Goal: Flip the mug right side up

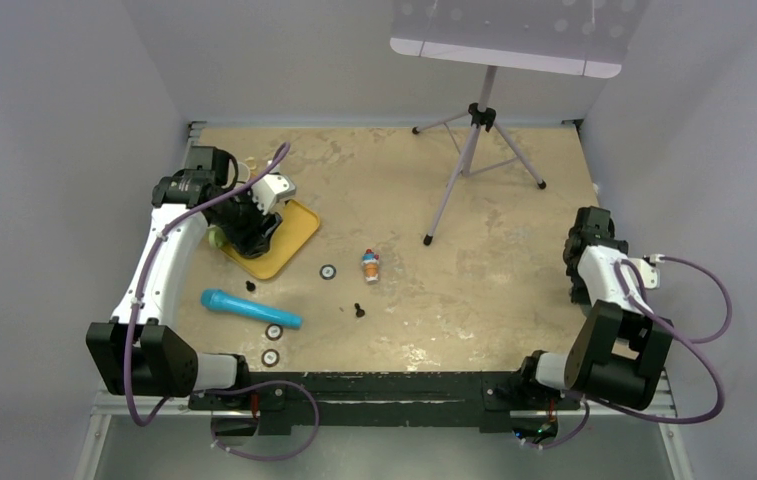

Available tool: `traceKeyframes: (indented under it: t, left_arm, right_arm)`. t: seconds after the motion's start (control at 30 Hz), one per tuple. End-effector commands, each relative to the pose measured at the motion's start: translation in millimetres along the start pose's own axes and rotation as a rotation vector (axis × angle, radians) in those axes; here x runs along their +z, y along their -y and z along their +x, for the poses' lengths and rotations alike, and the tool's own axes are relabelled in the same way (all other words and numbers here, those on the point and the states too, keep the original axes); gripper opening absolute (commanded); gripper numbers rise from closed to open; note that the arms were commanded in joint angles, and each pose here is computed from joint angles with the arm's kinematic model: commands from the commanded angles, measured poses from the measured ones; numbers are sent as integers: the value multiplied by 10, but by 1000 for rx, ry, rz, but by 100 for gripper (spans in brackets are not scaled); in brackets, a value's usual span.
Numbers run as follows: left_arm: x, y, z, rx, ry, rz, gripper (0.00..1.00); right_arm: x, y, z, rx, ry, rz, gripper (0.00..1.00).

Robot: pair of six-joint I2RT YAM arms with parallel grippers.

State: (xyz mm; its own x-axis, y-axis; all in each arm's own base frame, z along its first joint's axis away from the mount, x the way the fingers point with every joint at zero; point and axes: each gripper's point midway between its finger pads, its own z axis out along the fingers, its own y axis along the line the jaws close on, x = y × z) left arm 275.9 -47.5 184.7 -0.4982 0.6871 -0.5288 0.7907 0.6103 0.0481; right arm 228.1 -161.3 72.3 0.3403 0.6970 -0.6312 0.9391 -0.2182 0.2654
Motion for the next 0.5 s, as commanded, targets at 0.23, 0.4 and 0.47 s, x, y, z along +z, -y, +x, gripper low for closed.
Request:
traceKeyframes:
  t: [0.23, 0.4, 0.47]
  left_arm:
    - [-203, -9, -262, 25, 80, -15, 63]
    - [-221, 13, -285, 25, 93, -12, 63]
    - [-218, 12, -280, 27, 91, -13, 63]
  right_arm:
    - [154, -215, -87, -30, 19, -74, 53]
    - [282, -238, -94, -49, -26, -131, 34]
    - [242, -328, -111, -67, -23, -201, 30]
